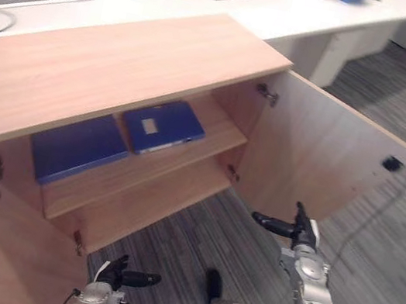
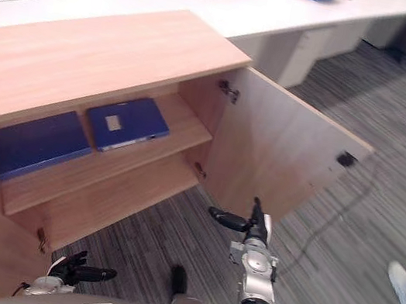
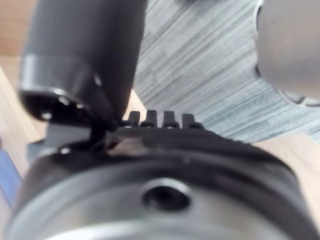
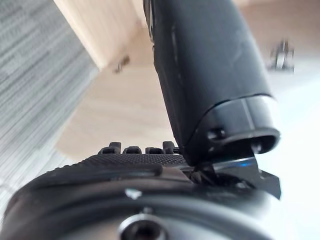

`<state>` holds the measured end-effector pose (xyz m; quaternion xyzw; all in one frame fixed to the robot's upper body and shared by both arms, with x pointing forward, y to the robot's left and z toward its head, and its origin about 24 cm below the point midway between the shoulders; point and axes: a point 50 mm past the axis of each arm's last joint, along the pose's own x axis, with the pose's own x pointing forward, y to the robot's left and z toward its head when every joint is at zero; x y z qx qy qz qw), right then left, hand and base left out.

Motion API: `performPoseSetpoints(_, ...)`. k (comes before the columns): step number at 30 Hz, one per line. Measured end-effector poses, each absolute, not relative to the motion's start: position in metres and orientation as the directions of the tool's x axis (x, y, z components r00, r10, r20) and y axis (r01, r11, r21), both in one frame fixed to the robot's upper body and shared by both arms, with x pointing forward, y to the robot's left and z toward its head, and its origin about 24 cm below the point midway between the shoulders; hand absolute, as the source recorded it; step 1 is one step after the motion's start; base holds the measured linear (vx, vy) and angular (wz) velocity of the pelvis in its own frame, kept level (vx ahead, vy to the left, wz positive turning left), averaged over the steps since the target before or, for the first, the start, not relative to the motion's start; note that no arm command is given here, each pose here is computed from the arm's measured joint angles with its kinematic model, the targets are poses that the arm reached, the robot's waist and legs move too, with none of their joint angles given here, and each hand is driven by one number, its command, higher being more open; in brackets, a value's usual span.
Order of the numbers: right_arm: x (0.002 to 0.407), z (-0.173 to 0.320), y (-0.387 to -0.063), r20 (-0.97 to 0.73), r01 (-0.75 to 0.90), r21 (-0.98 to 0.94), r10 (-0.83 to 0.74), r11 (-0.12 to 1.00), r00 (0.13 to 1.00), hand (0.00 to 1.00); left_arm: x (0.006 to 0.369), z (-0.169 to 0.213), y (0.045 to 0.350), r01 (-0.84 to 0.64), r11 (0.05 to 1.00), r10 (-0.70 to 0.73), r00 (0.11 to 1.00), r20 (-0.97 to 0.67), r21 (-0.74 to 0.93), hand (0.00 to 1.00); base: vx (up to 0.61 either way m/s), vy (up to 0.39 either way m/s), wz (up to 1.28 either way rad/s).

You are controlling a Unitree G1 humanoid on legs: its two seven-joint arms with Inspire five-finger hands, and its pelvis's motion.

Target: Walk over to the cabinet, pick up the folder, carry it to the office cabinet, place the folder inside the office cabinet, then close the office cabinet door

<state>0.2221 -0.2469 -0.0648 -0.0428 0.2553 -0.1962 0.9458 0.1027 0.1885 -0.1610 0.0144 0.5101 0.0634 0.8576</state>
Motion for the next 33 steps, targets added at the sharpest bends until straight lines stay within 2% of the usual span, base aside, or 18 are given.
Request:
performPoseSetpoints(5, 0.190, -0.066, -0.295, -0.473, 0.576, -0.195, -0.591, 0.794, 0.654, 1.00, 0.095, -0.162, 0.195, -0.092, 0.990, 0.138, 0.453, -0.881, 0.108, 1.00, 0.09, -0.024, -0.47)
performPoseSetpoints(11, 0.184, -0.044, -0.335, -0.397, 0.694, -0.183, -0.698, 0.697, 0.596, 1.00, 0.086, -0.166, 0.185, -0.030, 0.994, 0.105, 0.430, -0.897, 0.103, 1.00, 0.09, -0.096, -0.41)
performPoseSetpoints(13, 0.191, -0.028, -0.340, -0.329, 0.708, -0.159, -0.713, 0.688, 0.619, 1.00, 0.086, -0.165, 0.185, -0.030, 0.994, 0.106, 0.434, -0.895, 0.103, 1.00, -0.02, -0.039, -0.28)
performPoseSetpoints(22, 0.217, 0.007, -0.357, -0.219, 0.714, -0.117, -0.719, 0.690, 0.660, 1.00, 0.075, -0.165, 0.200, -0.065, 0.987, 0.160, 0.408, -0.899, 0.146, 1.00, -0.04, 0.006, -0.03)
performPoseSetpoints(27, 0.257, 0.061, -0.375, -0.061, 0.668, -0.103, -0.675, 0.737, 0.735, 1.00, 0.072, -0.166, 0.200, -0.070, 0.987, 0.160, 0.401, -0.902, 0.144, 1.00, -0.02, 0.027, 0.12)
performPoseSetpoints(33, 0.305, 0.112, -0.365, 0.054, 0.560, -0.034, -0.558, 0.828, 0.828, 1.00, 0.069, -0.166, 0.199, -0.071, 0.987, 0.158, 0.395, -0.905, 0.142, 1.00, -0.01, 0.061, 0.14)
